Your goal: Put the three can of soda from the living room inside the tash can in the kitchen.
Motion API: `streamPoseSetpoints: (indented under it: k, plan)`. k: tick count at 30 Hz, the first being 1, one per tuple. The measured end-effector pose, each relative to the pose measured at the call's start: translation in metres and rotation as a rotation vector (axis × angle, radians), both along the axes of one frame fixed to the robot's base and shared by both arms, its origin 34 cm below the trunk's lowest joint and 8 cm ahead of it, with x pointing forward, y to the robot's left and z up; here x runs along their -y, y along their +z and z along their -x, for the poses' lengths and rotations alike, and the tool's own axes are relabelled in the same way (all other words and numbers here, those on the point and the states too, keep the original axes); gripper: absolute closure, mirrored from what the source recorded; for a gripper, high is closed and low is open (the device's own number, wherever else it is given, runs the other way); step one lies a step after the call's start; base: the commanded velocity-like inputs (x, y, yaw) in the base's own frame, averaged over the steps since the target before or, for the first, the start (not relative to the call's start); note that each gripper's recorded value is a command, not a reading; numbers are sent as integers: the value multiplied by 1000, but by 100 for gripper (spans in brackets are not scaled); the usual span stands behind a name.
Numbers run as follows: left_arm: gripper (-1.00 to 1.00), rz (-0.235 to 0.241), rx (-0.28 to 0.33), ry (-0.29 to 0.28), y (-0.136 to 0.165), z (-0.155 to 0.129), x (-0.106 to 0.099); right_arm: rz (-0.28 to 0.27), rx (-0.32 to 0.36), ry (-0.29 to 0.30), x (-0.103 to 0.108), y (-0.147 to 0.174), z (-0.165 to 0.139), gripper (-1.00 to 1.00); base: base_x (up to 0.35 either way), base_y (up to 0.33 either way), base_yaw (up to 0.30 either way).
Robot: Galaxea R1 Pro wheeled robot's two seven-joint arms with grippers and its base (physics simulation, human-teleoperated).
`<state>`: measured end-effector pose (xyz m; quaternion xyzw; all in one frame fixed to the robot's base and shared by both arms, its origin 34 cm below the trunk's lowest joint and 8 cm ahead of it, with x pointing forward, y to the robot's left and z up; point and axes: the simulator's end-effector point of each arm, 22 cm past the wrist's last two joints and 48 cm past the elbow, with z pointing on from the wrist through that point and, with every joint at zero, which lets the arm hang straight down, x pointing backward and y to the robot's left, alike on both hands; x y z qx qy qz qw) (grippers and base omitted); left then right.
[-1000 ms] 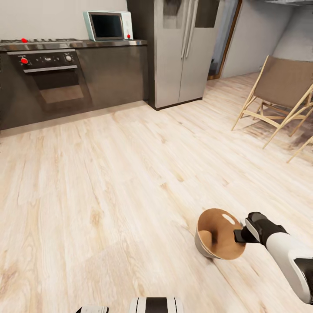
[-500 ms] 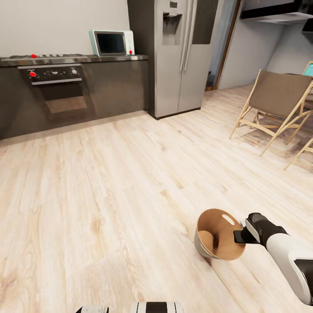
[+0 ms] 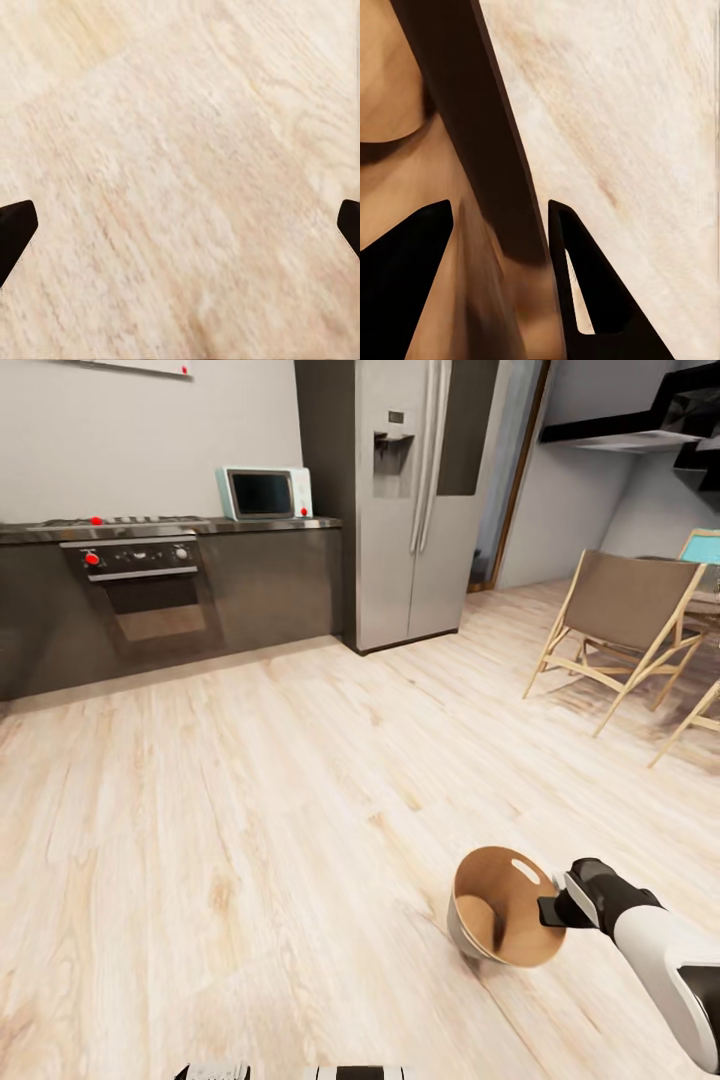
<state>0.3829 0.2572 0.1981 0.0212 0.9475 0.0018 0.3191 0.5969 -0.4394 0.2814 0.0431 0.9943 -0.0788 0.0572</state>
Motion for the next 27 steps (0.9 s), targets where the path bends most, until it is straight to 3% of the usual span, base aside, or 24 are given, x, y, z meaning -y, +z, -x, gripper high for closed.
streamPoseSetpoints:
  k: [9,15,27]
  plan:
    - [-100,0,35,-1,12,-11,0,-4,34,15,-1,6,7,100,0,0,0]
    - [-100,-1,59,-2,20,-18,0,-69,116,43,-14,3,8,100,0,0,0]
    - [-100,-1,108,-1,37,-32,0,-41,231,127,-12,-14,39,100,0,0,0]
